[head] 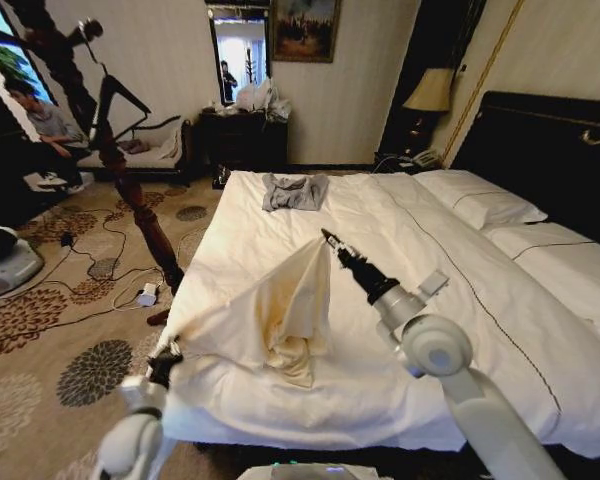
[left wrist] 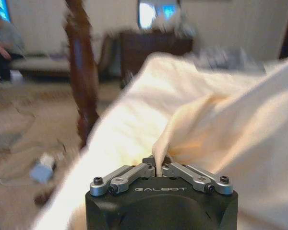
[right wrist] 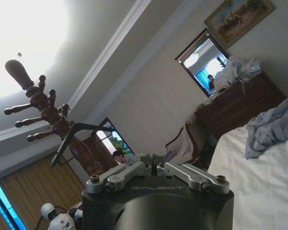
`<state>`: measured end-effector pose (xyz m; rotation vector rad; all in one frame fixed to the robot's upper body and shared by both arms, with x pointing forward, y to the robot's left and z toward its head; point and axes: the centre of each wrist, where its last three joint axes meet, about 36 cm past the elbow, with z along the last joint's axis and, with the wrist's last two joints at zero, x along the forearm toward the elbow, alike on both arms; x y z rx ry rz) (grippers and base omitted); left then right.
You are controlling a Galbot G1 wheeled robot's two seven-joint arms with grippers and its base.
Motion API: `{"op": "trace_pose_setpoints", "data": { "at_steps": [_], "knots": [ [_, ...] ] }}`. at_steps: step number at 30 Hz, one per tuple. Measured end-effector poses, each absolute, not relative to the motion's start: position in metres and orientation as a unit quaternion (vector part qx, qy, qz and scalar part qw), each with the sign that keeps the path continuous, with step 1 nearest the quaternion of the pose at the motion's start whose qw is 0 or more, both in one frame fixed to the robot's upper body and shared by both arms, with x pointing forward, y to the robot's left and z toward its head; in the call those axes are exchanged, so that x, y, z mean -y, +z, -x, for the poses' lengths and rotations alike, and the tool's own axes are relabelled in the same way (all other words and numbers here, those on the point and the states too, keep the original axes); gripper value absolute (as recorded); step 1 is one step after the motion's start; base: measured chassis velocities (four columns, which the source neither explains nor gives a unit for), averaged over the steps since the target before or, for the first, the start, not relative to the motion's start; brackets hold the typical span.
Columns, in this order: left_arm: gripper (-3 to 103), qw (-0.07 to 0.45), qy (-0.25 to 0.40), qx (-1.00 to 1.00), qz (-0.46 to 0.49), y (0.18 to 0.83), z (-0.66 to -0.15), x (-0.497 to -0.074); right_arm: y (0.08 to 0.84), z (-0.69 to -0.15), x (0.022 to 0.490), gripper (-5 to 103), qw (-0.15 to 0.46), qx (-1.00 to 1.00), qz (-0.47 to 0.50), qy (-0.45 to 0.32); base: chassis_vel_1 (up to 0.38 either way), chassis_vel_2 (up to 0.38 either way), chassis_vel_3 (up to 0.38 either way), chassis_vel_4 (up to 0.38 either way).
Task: Pick up the clothes from the bed and hang them on the clothes hanger.
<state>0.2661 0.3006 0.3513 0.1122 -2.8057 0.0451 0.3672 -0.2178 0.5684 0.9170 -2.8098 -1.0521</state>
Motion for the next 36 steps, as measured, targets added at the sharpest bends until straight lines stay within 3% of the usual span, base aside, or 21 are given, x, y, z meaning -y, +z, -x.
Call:
{"op": "trace_pose_setpoints", "data": {
  "at_steps": [4,9,10,12,13,16,20,22,26,29,36],
  "knots": [
    [6,0.207,0.016,0.978,-0.012,0.358,-0.248,-0.291,0.564,-0.368,0.217,0,0.004,0.897,-0.290,-0.334,0.000,0.000,0.000,0.000],
    [27,0.251,0.078,0.964,0.028,0.396,-0.214,-0.285,0.551,-0.365,0.219,0,0.016,0.905,-0.282,-0.318,0.000,0.000,0.000,0.000],
    [33,0.252,0.090,0.963,0.037,0.406,-0.211,-0.284,0.548,-0.364,0.220,0,0.020,0.907,-0.279,-0.314,0.000,0.000,0.000,0.000],
    [33,0.252,0.100,0.961,0.049,0.417,-0.208,-0.283,0.543,-0.363,0.221,0,0.025,0.910,-0.274,-0.310,0.000,0.000,0.000,0.000],
    [43,0.251,0.102,0.961,0.055,0.425,-0.206,-0.282,0.541,-0.362,0.221,0,0.028,0.911,-0.271,-0.308,0.000,0.000,0.000,0.000],
    [49,0.246,0.098,0.962,0.065,0.440,-0.202,-0.279,0.537,-0.362,0.221,0,0.031,0.914,-0.266,-0.306,0.000,0.000,0.000,0.000],
    [70,0.245,0.103,0.961,0.072,0.460,-0.198,-0.275,0.535,-0.361,0.219,0,0.030,0.914,-0.262,-0.307,0.000,0.000,0.000,0.000],
    [70,0.244,0.107,0.961,0.074,0.462,-0.198,-0.274,0.535,-0.361,0.219,0,0.030,0.914,-0.262,-0.307,0.000,0.000,0.000,0.000],
    [92,0.217,0.136,0.964,0.069,0.467,-0.213,-0.265,0.534,-0.361,0.218,0,0.031,0.915,-0.261,-0.305,0.000,0.000,0.000,0.000],
    [96,0.214,0.134,0.966,0.062,0.464,-0.221,-0.262,0.534,-0.361,0.218,0,0.031,0.916,-0.262,-0.304,0.000,0.000,0.000,0.000],
    [100,0.251,0.023,0.966,0.059,0.431,-0.245,-0.258,0.530,-0.360,0.216,0,0.033,0.917,-0.261,-0.299,0.000,0.000,0.000,0.000]
  ]
}}
